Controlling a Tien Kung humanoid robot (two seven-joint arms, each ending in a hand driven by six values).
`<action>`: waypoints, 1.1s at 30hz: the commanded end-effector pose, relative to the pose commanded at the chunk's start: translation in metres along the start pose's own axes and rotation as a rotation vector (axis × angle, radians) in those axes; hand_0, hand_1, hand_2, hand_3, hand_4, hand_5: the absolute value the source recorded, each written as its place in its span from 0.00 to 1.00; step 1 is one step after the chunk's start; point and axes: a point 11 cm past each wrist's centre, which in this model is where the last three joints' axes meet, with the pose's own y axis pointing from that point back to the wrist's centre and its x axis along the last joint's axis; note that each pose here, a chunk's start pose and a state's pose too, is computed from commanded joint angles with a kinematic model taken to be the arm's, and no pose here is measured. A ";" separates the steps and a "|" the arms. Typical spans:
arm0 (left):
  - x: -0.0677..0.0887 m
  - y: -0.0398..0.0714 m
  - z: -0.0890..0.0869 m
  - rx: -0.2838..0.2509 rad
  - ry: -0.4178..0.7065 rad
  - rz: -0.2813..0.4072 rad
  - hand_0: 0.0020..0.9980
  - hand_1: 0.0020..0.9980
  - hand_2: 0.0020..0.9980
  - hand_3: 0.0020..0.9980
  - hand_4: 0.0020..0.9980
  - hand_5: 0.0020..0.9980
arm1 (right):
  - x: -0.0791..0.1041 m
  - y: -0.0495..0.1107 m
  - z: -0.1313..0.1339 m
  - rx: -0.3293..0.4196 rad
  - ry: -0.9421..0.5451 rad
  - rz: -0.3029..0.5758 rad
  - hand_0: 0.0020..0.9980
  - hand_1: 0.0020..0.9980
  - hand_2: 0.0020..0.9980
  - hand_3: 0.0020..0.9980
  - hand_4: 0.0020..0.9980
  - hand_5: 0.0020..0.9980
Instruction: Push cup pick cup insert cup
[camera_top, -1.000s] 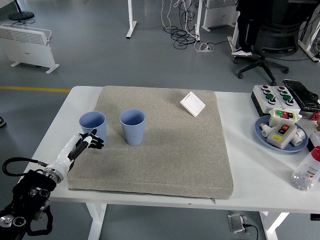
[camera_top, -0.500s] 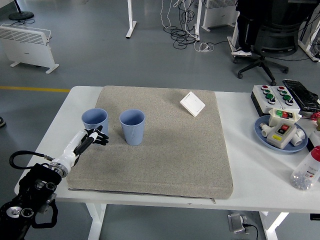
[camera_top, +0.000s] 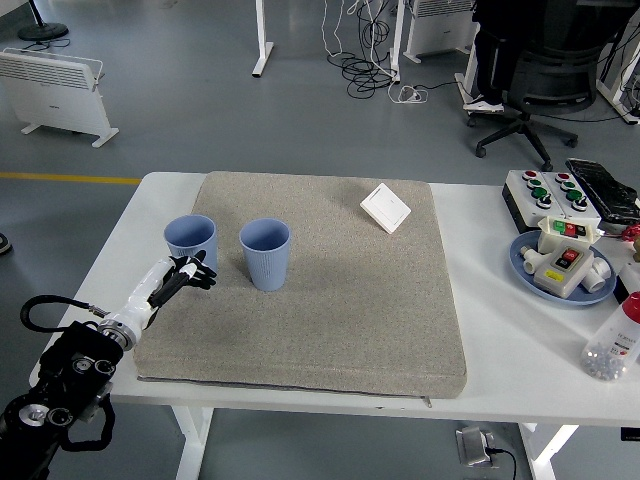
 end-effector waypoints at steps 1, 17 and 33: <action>0.000 -0.001 0.000 0.000 -0.001 -0.001 0.72 0.55 0.50 0.48 0.62 1.00 | 0.000 0.000 0.000 0.000 0.000 0.000 0.75 0.63 0.63 0.56 0.07 0.44; -0.005 -0.008 -0.002 0.005 0.009 0.003 0.73 0.55 0.50 0.47 0.61 1.00 | 0.000 0.000 -0.002 0.000 0.011 0.000 0.75 0.63 0.63 0.56 0.07 0.44; -0.007 -0.015 -0.001 0.011 0.001 0.006 0.73 0.54 0.49 0.47 0.60 1.00 | 0.001 0.000 0.002 -0.010 0.022 0.001 0.75 0.63 0.63 0.56 0.07 0.44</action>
